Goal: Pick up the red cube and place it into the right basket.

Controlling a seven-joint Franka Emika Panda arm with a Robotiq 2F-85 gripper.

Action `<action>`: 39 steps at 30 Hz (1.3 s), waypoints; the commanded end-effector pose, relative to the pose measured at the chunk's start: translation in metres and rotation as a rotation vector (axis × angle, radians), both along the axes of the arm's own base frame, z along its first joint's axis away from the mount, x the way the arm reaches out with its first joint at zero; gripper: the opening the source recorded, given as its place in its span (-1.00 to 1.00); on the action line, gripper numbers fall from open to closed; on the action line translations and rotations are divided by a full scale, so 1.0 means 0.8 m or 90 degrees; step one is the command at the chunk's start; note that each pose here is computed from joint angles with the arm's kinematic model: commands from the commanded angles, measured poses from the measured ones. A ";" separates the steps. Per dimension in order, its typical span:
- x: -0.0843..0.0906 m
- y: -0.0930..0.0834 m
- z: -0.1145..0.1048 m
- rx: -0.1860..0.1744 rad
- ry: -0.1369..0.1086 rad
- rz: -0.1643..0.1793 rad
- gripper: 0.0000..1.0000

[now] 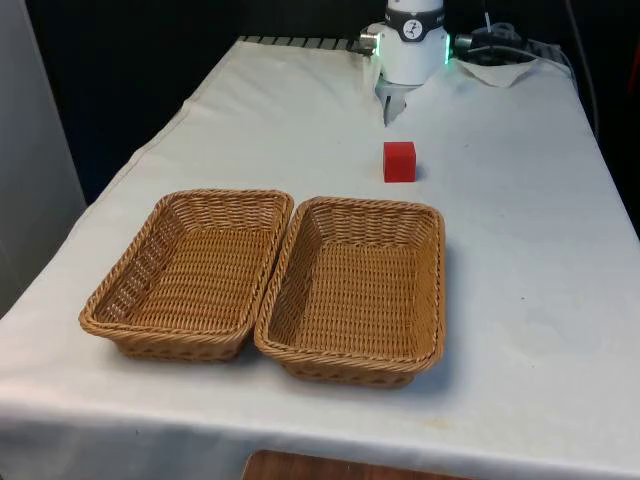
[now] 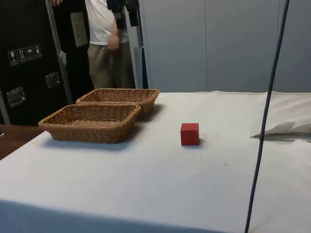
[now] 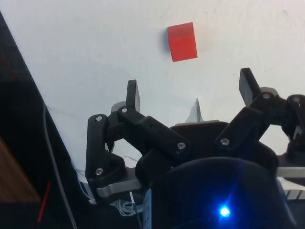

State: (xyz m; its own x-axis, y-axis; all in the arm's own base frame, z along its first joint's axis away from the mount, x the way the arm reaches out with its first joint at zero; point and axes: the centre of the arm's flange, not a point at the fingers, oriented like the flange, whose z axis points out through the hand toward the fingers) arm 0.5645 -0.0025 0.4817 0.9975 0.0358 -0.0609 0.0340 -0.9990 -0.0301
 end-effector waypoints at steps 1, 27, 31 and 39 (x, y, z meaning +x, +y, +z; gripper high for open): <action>-0.008 -0.001 0.004 -0.004 -0.007 0.000 1.00; -0.081 -0.006 -0.005 0.008 -0.039 0.014 1.00; -0.097 -0.013 -0.007 0.008 -0.050 0.015 1.00; -0.125 -0.025 -0.019 0.020 -0.048 0.022 1.00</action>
